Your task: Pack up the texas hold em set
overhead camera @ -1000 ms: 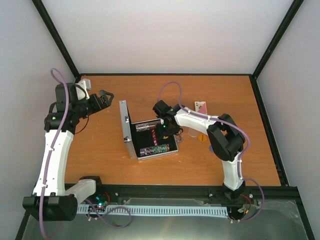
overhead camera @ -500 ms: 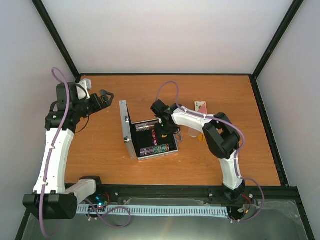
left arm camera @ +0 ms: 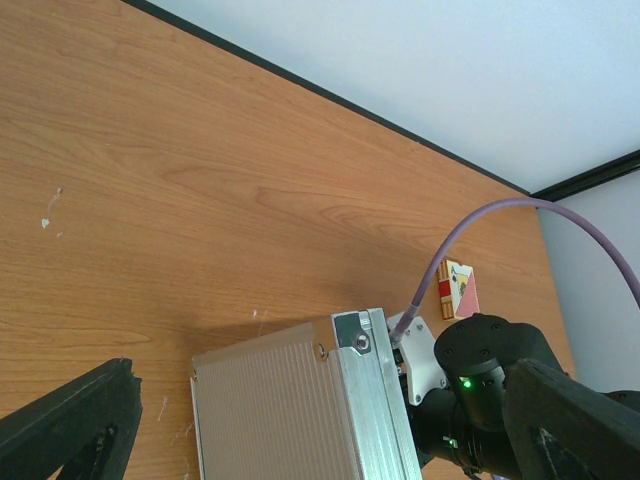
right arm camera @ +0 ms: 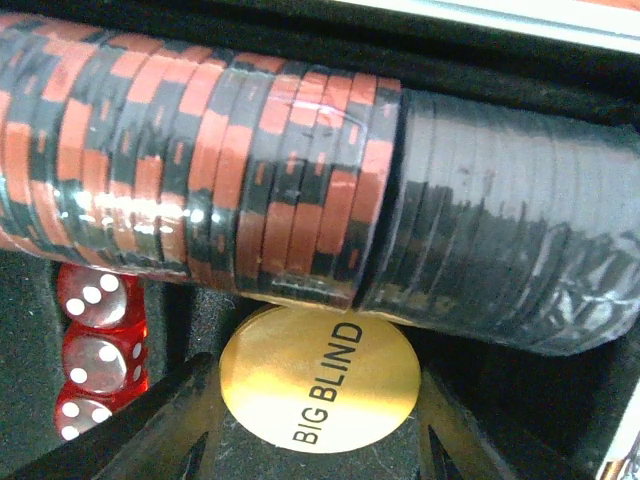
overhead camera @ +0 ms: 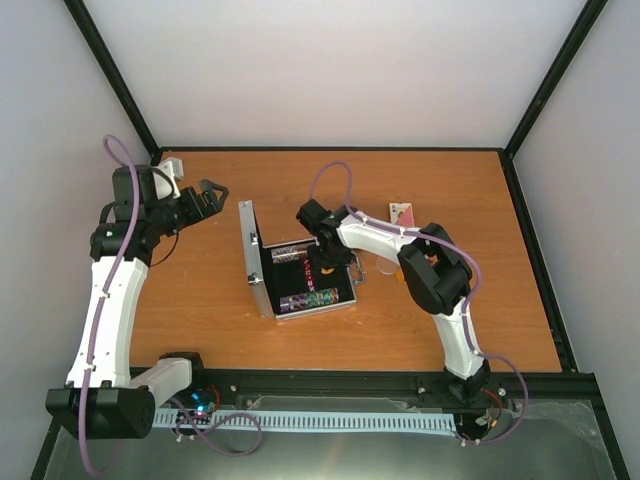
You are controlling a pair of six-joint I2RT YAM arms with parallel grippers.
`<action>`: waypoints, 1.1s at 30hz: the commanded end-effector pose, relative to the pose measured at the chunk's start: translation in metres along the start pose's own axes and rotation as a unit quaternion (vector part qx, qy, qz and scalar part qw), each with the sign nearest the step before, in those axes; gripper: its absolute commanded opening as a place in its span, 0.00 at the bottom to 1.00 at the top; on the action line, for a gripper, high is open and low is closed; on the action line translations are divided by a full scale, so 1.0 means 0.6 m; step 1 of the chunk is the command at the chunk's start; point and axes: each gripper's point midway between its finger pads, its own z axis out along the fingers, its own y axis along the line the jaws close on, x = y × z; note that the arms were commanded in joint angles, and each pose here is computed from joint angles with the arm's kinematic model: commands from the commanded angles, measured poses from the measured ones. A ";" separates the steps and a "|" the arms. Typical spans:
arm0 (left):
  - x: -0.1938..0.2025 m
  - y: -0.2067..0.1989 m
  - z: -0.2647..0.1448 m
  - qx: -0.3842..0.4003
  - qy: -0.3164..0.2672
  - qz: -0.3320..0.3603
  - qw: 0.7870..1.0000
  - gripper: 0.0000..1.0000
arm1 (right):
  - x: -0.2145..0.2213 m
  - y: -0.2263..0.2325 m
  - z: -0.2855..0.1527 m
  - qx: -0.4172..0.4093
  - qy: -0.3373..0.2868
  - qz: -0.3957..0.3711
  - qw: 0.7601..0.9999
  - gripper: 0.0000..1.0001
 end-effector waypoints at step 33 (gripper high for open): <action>-0.004 0.005 -0.014 -0.013 -0.023 -0.009 1.000 1.00 | 0.176 -0.246 -0.160 0.040 -0.027 0.177 0.983 0.75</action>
